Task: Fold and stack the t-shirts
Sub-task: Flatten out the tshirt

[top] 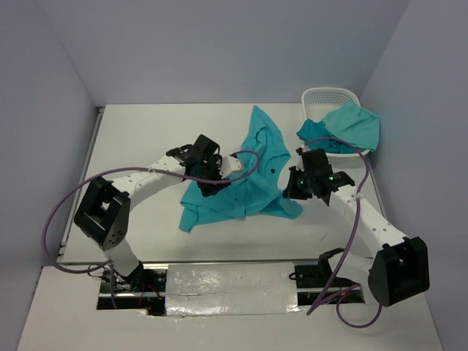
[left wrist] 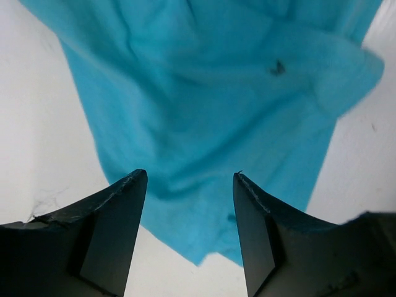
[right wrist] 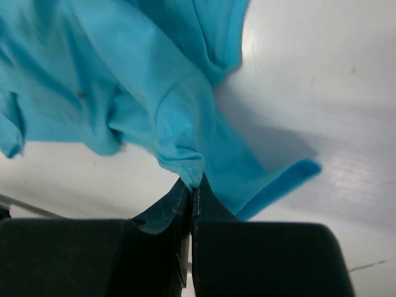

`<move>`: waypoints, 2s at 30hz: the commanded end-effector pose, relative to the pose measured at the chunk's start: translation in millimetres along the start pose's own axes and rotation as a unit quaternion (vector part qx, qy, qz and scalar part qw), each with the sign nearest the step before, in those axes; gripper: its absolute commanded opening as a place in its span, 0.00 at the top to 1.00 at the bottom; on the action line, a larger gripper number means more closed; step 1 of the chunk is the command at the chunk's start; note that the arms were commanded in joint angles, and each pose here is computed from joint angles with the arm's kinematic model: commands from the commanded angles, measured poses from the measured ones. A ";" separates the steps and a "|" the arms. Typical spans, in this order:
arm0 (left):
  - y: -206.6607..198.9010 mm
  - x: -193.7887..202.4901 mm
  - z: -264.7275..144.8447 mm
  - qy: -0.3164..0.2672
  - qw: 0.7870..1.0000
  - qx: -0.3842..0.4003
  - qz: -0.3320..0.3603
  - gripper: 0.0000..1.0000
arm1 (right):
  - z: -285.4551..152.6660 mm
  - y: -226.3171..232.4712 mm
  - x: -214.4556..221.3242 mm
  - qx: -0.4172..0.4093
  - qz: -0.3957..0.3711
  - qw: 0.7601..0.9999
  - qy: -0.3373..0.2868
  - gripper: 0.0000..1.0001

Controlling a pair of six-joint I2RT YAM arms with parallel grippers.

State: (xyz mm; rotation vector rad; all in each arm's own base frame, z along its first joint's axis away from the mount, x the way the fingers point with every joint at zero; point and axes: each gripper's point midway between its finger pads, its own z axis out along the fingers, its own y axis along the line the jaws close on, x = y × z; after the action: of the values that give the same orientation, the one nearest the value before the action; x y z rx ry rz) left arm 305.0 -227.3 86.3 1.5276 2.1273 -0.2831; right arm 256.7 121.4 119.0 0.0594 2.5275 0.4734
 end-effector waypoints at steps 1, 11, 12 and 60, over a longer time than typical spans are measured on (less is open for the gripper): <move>-9.8 -47.6 1.1 -0.050 0.998 0.031 0.029 0.30 | 13.7 -1.2 26.8 -0.019 0.020 0.999 0.031 1.00; -81.8 -46.7 34.1 -0.041 0.984 0.110 0.131 0.25 | 21.9 -5.7 34.5 -0.014 0.034 0.999 0.040 1.00; -81.7 -47.4 36.8 -0.042 0.986 0.105 0.126 0.24 | 22.6 -6.3 34.6 -0.013 0.032 0.999 0.040 1.00; 64.1 29.7 -112.6 -0.060 0.998 -0.021 0.014 0.43 | 32.4 -1.7 29.6 -0.011 0.020 0.998 0.059 1.00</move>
State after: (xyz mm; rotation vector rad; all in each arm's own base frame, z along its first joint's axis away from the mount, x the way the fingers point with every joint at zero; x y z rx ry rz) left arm 416.7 -61.4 188.5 0.8611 2.1665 -0.1695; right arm 232.6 126.4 59.9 0.1219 2.7066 0.5074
